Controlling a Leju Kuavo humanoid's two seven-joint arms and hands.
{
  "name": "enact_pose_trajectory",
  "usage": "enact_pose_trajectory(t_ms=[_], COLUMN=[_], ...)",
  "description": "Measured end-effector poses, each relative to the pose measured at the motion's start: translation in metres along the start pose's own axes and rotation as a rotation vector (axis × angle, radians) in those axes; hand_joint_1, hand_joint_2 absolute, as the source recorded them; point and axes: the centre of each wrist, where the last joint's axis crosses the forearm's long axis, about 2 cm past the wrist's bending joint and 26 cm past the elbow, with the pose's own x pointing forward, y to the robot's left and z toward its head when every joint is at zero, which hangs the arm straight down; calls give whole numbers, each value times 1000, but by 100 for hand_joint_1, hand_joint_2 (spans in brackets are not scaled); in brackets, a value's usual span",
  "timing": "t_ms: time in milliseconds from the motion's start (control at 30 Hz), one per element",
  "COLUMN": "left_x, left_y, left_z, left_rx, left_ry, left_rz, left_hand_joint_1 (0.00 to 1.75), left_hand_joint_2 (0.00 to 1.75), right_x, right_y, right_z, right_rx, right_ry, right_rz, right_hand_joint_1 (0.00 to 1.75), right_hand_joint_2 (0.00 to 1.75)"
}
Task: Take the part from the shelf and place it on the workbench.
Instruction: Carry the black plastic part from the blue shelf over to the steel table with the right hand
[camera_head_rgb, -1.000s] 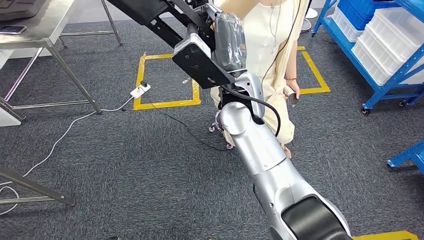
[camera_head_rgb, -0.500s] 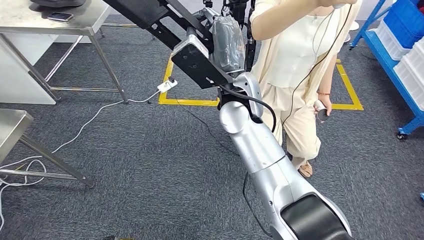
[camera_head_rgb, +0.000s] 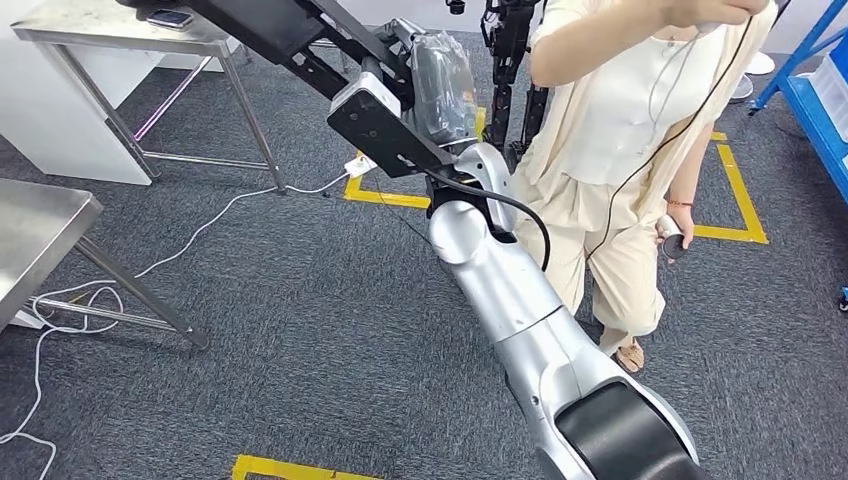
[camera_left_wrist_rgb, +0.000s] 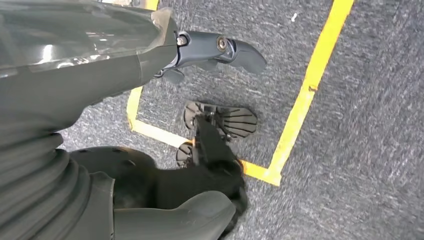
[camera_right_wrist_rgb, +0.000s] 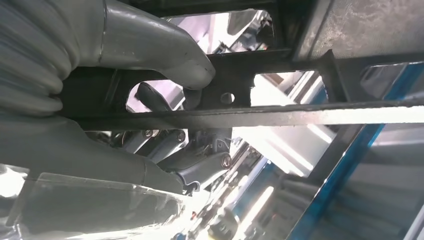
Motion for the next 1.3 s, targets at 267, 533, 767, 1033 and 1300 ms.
enact_pose_trajectory(t_ms=[267, 533, 767, 1033, 1300], left_x=[3, 3, 1, 1, 0], left_y=[0, 0, 1, 1, 3], left_z=[-1, -1, 0, -1, 0], left_rx=[-14, -18, -19, -24, -16], left_ry=[-3, 1, 5, -9, -13], left_rz=[-5, -4, -4, -6, -2], left_hand_joint_1=[0, 0, 0, 0, 0], left_hand_joint_2=[175, 175, 175, 175, 175], right_x=[-5, -14, -11, -11, -12], right_y=[2, 3, 5, 9, 9], right_z=[5, 15, 14, 16, 15], right_rx=[16, 30, 32, 48, 61], right_ry=[24, 51, 50, 42, 45], right_rz=[23, 35, 27, 28, 21], right_hand_joint_1=[175, 175, 175, 175, 175], right_hand_joint_2=[175, 175, 175, 175, 175])
